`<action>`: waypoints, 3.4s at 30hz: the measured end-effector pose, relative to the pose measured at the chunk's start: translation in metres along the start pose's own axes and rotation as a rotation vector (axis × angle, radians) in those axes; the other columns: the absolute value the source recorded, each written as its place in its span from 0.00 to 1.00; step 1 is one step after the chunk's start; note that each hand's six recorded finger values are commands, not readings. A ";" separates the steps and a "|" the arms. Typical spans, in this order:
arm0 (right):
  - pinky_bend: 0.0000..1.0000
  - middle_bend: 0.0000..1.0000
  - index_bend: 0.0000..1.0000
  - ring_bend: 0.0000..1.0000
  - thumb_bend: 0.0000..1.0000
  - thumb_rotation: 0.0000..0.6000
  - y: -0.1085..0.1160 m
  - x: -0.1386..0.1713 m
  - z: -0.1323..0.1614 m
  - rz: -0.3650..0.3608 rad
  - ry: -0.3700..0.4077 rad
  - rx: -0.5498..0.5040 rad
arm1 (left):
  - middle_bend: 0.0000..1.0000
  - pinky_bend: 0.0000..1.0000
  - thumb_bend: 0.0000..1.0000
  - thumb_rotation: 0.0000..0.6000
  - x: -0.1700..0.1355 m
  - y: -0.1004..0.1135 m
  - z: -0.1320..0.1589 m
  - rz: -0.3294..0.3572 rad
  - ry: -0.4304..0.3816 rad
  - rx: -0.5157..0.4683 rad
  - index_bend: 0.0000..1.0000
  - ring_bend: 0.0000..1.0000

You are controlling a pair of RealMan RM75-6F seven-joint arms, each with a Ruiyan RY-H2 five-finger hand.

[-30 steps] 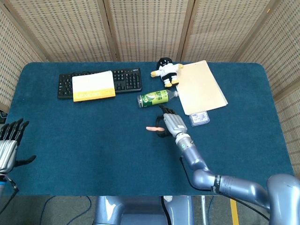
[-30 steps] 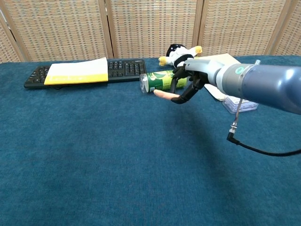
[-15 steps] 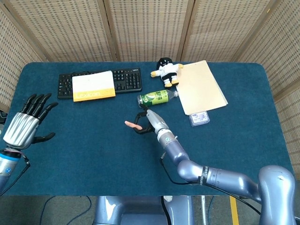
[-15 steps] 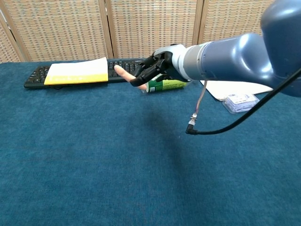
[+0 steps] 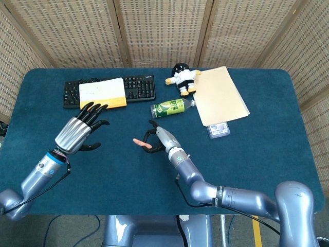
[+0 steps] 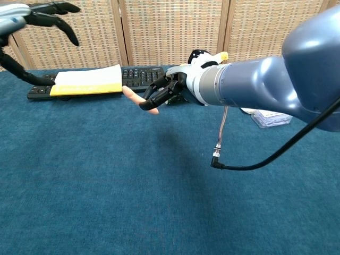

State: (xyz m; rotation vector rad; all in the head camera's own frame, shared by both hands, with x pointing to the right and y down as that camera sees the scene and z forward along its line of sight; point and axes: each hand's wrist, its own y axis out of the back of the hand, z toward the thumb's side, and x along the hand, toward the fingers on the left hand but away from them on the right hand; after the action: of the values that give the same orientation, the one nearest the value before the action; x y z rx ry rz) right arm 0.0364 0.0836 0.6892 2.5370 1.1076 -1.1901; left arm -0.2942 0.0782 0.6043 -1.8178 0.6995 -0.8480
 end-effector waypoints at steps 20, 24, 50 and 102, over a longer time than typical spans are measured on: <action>0.00 0.07 0.71 0.00 0.78 1.00 0.001 0.002 0.012 -0.029 0.073 0.043 | 0.00 0.00 0.31 1.00 0.046 -0.036 0.056 -0.048 -0.076 -0.045 0.40 0.00; 0.00 0.07 0.72 0.00 0.78 1.00 -0.001 0.002 0.015 -0.035 0.093 0.057 | 0.00 0.00 0.33 1.00 0.048 -0.036 0.059 -0.044 -0.078 -0.042 0.41 0.00; 0.00 0.07 0.72 0.00 0.78 1.00 -0.004 0.004 0.010 -0.024 0.096 0.068 | 0.00 0.00 0.37 1.00 0.053 -0.048 0.065 -0.059 -0.061 -0.082 0.46 0.00; 0.00 0.09 0.80 0.00 0.79 1.00 0.003 0.009 -0.002 -0.028 0.084 0.082 | 0.00 0.00 0.50 1.00 0.063 -0.052 0.067 -0.040 -0.016 -0.060 0.80 0.00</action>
State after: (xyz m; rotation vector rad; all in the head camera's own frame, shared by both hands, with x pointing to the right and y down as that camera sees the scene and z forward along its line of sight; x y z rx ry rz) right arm 0.0435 0.0868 0.6833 2.6644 1.1383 -1.1687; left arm -0.1984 0.0840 0.6483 -1.8962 0.6872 -0.8463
